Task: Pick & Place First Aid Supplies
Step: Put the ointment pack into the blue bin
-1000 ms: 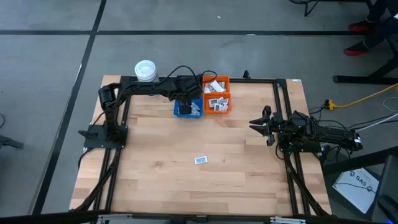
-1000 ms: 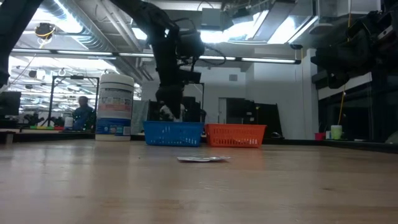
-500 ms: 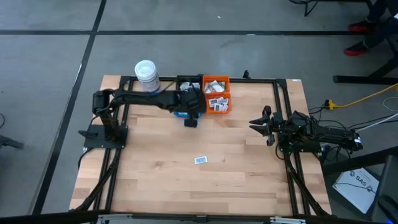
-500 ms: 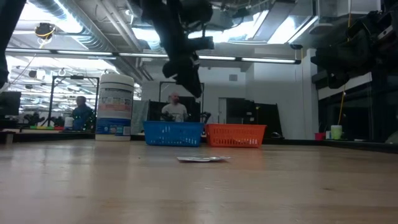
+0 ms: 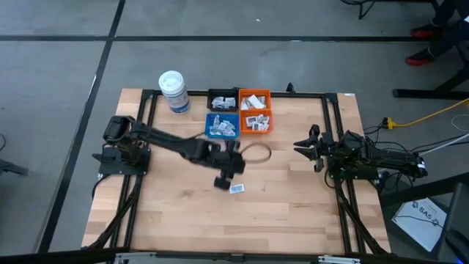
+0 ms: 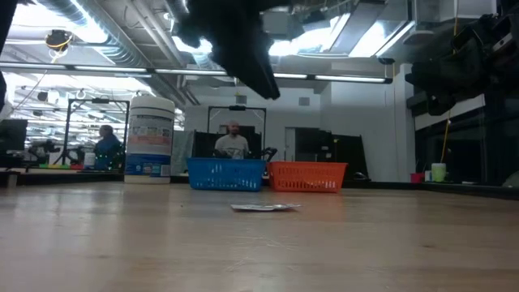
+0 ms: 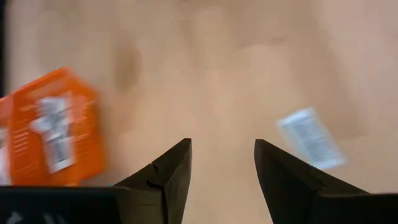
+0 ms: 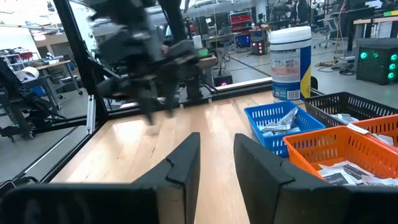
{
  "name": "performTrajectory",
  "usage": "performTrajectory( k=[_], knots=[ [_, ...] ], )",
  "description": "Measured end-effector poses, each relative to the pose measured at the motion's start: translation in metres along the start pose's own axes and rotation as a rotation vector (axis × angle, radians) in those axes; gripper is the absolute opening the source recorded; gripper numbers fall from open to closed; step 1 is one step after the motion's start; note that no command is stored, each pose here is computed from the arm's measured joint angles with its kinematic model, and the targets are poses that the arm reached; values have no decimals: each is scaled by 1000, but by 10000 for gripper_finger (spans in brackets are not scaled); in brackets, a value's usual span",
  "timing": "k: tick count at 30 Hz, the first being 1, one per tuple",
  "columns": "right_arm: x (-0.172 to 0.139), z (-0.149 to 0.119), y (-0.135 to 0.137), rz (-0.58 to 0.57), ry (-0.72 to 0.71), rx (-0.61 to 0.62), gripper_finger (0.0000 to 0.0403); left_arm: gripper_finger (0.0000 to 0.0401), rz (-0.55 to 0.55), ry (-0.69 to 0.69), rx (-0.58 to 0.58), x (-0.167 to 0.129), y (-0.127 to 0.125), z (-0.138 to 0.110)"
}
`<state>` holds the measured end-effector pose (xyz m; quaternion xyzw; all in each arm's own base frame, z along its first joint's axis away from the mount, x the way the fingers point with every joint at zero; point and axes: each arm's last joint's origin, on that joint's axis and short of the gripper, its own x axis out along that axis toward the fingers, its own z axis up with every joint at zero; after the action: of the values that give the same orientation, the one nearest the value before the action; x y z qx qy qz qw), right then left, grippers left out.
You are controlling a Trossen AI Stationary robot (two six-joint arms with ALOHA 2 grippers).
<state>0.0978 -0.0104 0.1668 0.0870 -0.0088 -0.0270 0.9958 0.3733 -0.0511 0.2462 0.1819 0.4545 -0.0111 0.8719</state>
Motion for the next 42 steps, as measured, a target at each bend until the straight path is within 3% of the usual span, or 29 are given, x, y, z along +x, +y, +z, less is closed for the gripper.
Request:
performTrajectory(
  k=[9,15,28,36,42],
  knots=[
    [0,0,0,-1,0,0,100,169,-128,-43,29,3,-75,10],
    [0,0,0,0,-1,0,100,169,-131,-18,-85,29,-95,8],
    [0,0,0,-1,0,0,100,169,-104,147,-319,91,-84,-16],
    [0,0,0,-1,0,0,100,167,-199,208,-450,109,-74,-23],
    [0,0,0,0,0,0,100,113,-195,215,-495,109,-72,-24]
  ],
)
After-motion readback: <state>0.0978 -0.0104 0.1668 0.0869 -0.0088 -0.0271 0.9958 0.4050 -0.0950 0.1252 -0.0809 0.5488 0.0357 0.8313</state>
